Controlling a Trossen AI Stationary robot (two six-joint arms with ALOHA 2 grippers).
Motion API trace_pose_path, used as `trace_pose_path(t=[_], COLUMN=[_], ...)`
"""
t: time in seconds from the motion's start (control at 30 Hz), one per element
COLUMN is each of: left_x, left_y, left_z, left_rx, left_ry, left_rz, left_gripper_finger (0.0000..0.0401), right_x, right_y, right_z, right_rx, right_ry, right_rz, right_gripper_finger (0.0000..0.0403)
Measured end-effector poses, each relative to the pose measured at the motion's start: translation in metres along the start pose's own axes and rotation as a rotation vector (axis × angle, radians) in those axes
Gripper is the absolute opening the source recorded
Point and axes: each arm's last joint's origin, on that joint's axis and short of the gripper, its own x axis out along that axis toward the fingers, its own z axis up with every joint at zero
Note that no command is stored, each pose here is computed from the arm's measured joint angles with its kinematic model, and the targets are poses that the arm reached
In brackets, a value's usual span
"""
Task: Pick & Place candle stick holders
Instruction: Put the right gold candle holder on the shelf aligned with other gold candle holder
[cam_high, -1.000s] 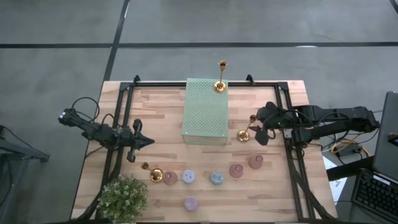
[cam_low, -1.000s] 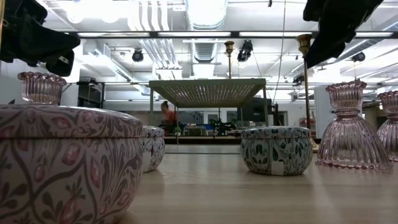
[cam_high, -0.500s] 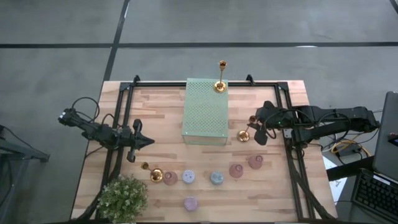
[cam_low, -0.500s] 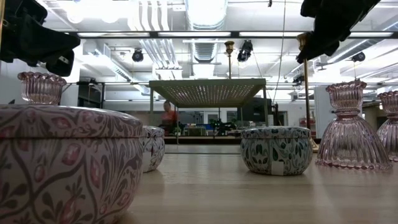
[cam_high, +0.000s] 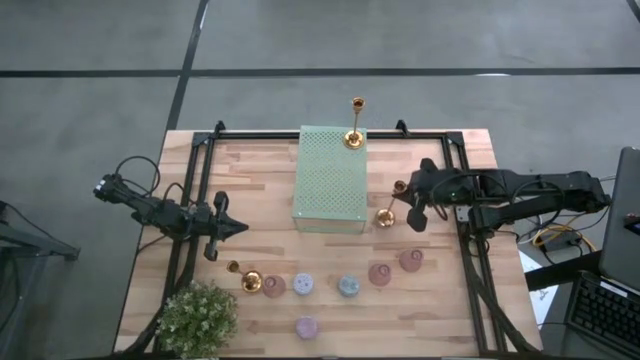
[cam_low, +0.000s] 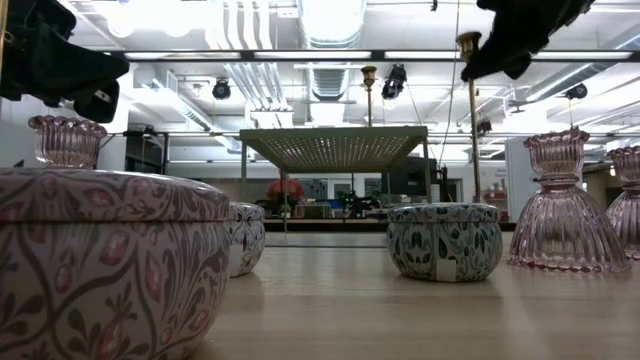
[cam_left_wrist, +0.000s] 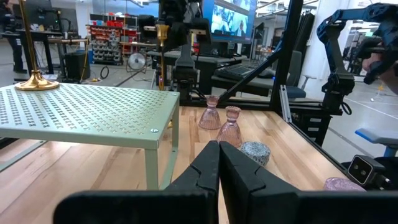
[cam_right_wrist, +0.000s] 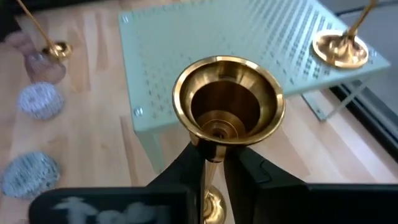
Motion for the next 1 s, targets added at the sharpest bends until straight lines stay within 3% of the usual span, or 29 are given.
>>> trace_pose_path(t=[0.37, 1.0], left_x=[0.0, 0.0], left_y=[0.0, 0.0], left_z=[0.0, 0.0], left_rx=[0.0, 0.0], left_ry=[0.0, 0.0], left_rz=[0.0, 0.0], left_gripper_finger=[0.0012, 0.0012], right_x=[-0.037, 0.001], right_y=[0.004, 0.024], right_z=[0.056, 0.146], right_rx=[-0.009, -0.152], right_ry=[-0.173, -0.108], right_rz=[0.036, -0.048], right_gripper_finger=[0.0033, 0.0033])
